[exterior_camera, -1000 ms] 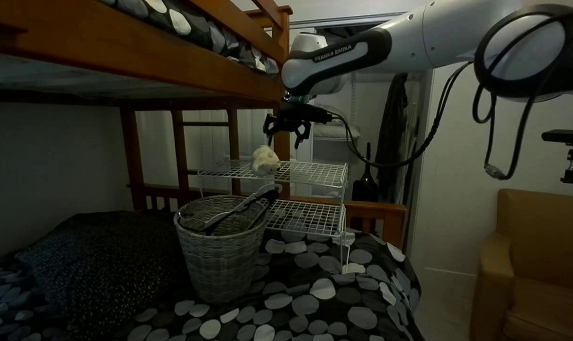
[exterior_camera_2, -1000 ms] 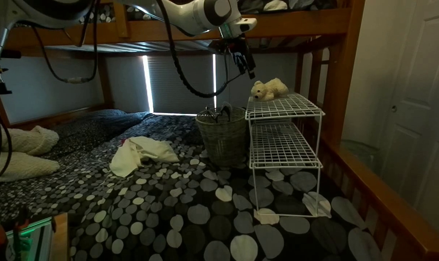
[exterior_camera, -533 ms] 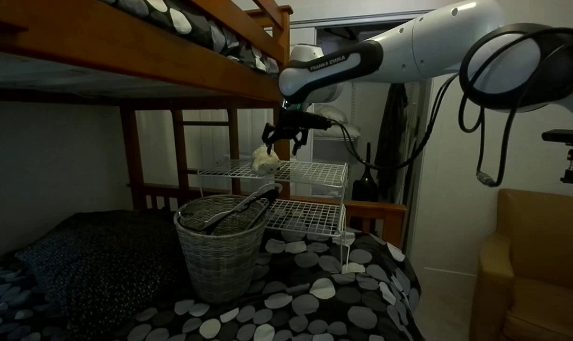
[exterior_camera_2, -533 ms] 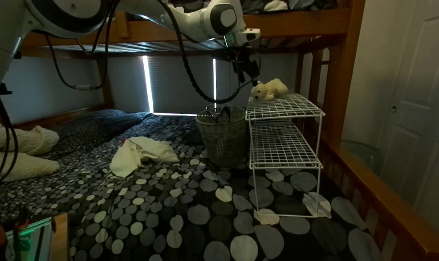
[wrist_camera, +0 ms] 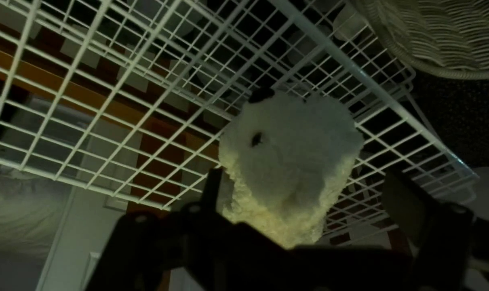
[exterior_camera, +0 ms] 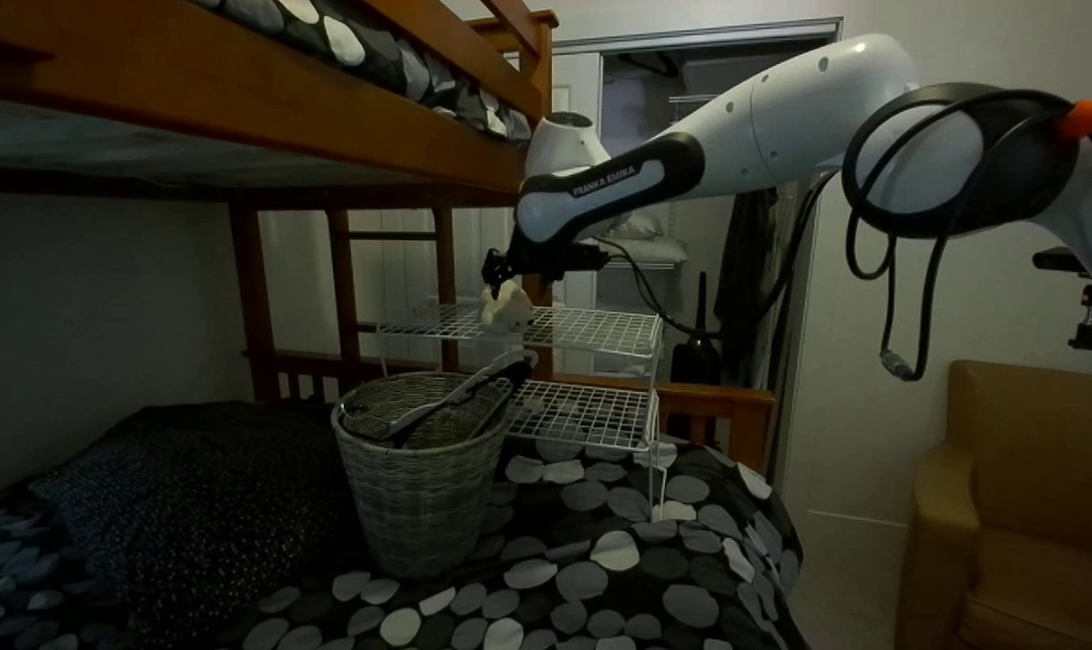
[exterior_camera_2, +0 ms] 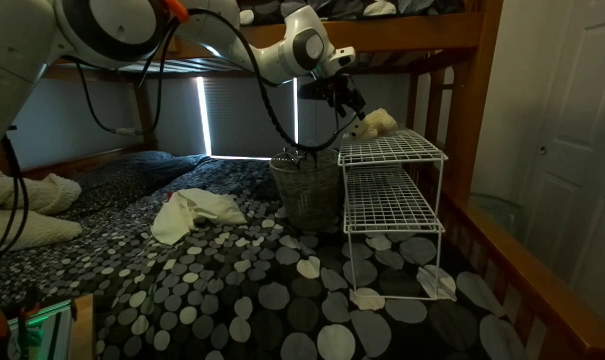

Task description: Put the teddy bear on the bottom shelf of the rack

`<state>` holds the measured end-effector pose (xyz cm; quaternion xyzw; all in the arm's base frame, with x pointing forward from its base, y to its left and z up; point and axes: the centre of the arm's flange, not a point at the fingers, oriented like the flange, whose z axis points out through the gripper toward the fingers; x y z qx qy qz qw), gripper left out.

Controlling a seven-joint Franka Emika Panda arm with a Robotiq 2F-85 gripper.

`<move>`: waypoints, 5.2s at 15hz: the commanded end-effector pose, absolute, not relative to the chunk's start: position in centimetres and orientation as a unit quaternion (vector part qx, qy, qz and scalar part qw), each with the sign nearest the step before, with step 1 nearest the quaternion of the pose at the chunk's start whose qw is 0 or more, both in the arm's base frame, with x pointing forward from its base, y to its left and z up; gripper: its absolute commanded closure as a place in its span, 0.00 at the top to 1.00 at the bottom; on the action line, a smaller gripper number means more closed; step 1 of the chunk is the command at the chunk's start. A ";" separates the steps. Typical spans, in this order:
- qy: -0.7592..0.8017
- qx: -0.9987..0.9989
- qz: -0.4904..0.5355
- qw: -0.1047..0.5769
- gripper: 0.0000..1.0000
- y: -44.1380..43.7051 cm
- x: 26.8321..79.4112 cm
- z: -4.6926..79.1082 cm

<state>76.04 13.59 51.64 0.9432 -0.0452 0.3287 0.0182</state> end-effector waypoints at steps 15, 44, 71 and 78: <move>-0.097 0.920 0.371 0.086 0.04 13.5 76.1 49.9; 0.047 0.935 0.310 -0.164 0.06 16.7 45.1 55.1; -0.266 0.898 0.346 0.053 0.06 14.8 65.8 37.3; -0.305 0.884 0.334 0.118 0.06 19.8 66.4 34.4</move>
